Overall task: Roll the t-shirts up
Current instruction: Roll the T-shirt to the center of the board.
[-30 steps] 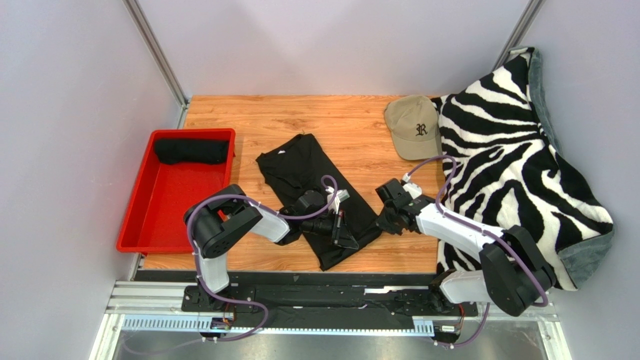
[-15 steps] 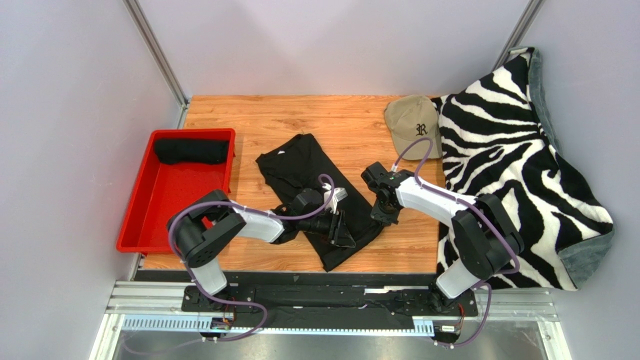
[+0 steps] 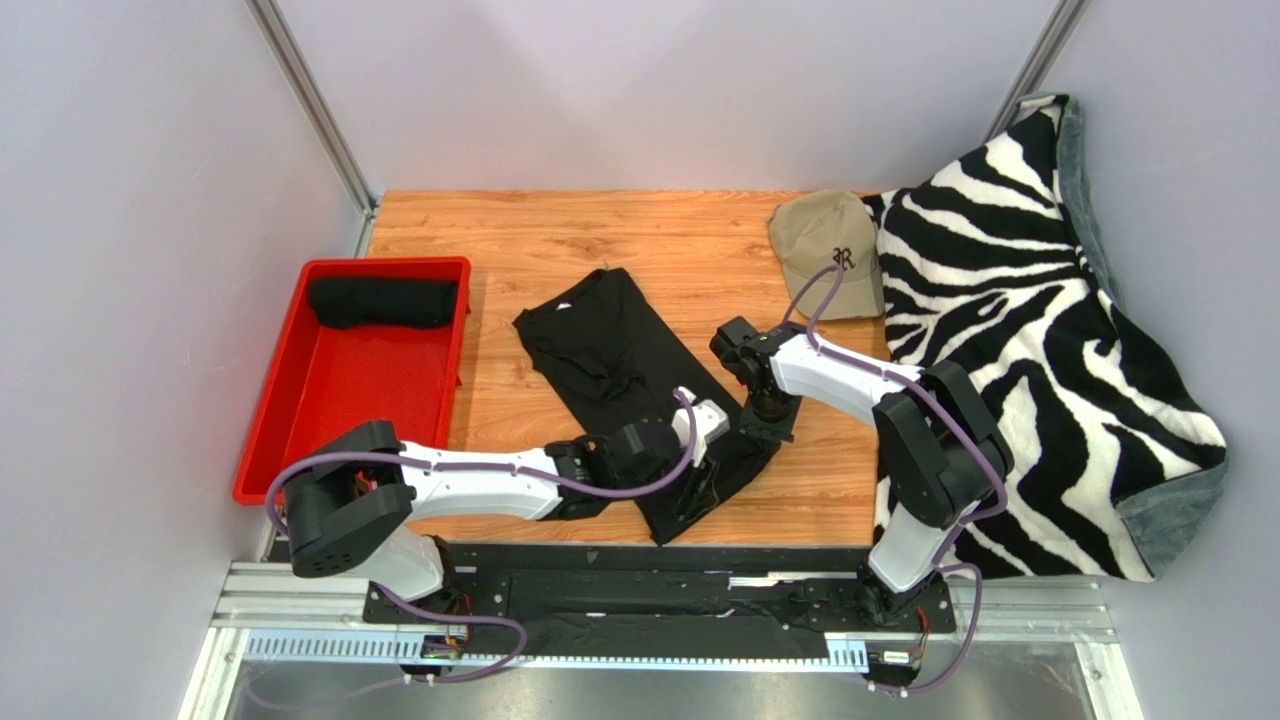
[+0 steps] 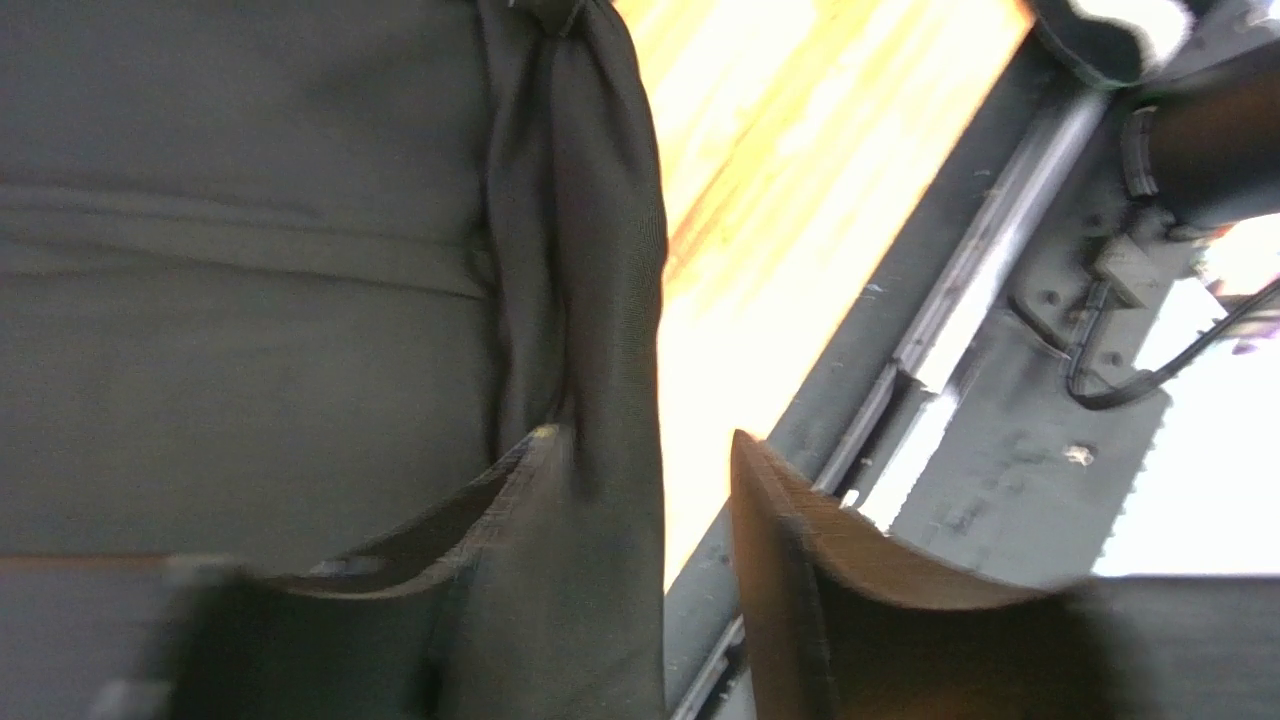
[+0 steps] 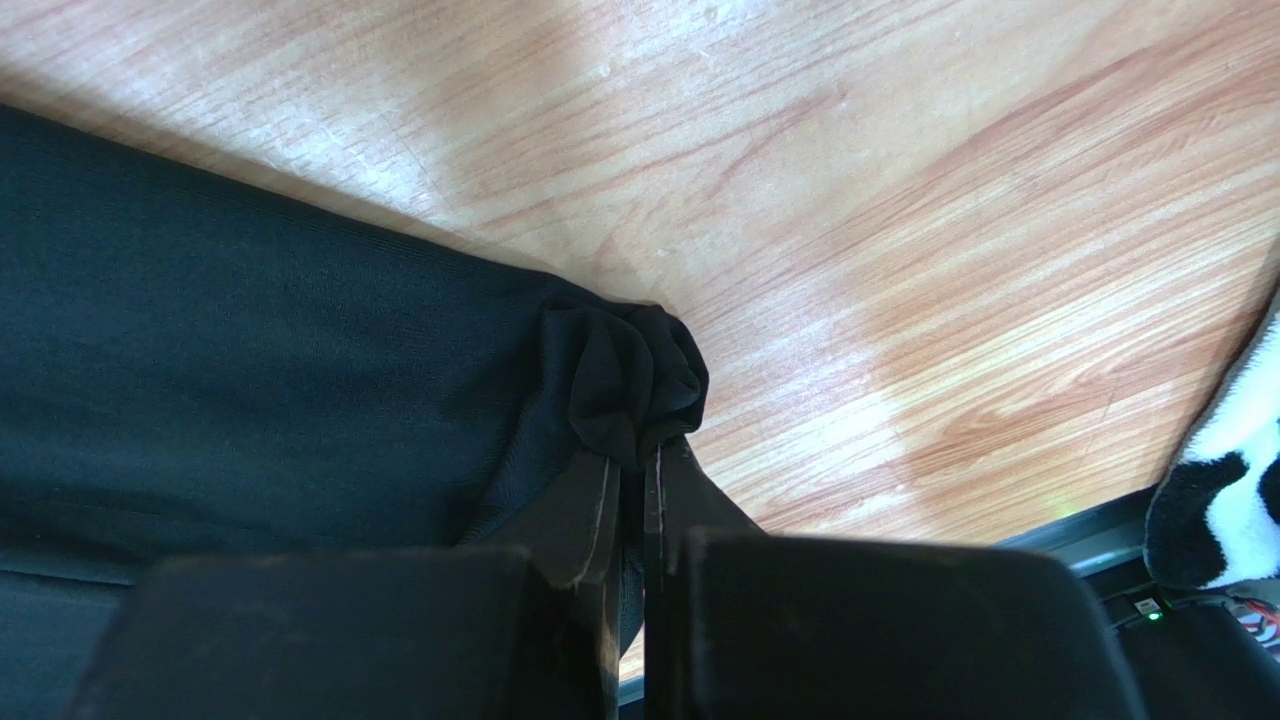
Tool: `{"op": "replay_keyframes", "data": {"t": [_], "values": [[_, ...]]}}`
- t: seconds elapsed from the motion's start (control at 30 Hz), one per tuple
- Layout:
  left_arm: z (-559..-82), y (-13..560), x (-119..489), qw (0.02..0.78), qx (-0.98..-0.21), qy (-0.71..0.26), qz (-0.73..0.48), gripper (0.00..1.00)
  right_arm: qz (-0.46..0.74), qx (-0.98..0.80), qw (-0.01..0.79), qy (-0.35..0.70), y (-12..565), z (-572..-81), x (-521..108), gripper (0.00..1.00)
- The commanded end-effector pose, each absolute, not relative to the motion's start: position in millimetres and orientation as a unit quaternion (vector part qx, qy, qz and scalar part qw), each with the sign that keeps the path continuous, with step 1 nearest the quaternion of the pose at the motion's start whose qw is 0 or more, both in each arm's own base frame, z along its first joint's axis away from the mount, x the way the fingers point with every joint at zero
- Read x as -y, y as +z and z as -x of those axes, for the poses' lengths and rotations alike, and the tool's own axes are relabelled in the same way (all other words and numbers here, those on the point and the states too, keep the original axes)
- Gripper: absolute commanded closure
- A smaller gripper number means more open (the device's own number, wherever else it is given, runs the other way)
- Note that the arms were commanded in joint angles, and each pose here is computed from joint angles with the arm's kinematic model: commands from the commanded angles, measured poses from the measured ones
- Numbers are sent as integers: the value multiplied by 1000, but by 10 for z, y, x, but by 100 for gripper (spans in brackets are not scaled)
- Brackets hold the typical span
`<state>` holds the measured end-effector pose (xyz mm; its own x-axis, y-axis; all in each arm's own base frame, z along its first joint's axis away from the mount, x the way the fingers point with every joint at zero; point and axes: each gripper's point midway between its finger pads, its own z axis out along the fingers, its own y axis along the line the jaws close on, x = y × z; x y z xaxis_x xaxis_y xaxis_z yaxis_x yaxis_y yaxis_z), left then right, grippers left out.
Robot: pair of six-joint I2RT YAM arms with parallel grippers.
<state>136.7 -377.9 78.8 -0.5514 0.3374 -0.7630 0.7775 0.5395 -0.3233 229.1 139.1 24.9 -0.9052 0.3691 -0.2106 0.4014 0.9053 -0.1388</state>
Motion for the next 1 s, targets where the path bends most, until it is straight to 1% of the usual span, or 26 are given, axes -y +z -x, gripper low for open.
{"op": "replay_keyframes", "data": {"t": [0.0,0.47,0.67,0.77,0.8,0.83,0.87,0.9,0.93,0.97], "values": [[-1554,845,3759,391,-809,-233,-373,44,-193,-971,81,-117,233,-2287,-1314,100],[-1373,647,3907,417,-780,-110,-453,42,-194,-971,68,-122,143,-2266,-1319,100],[-1388,511,3886,418,-783,-78,-455,46,-194,-971,67,-122,140,-2260,-1319,100],[-1408,466,3881,420,-785,-75,-449,57,-194,-972,71,-114,145,-2267,-1340,100],[-1402,450,3883,419,-785,-75,-450,71,-195,-972,70,-111,149,-2266,-1345,100],[-1402,417,3884,416,-787,-74,-450,77,-195,-972,73,-108,144,-2272,-1351,99],[-1398,392,3886,412,-792,-81,-444,83,-195,-973,76,-101,166,-2281,-1367,87],[-1391,371,3888,407,-794,-89,-442,92,-193,-974,77,-93,173,-2276,-1390,79],[-1376,369,3898,405,-796,-105,-438,96,-192,-974,82,-84,164,-2274,-1400,72],[-1347,338,3893,389,-802,-123,-436,97,-193,-974,98,-66,237,-2305,-1427,53]]}}
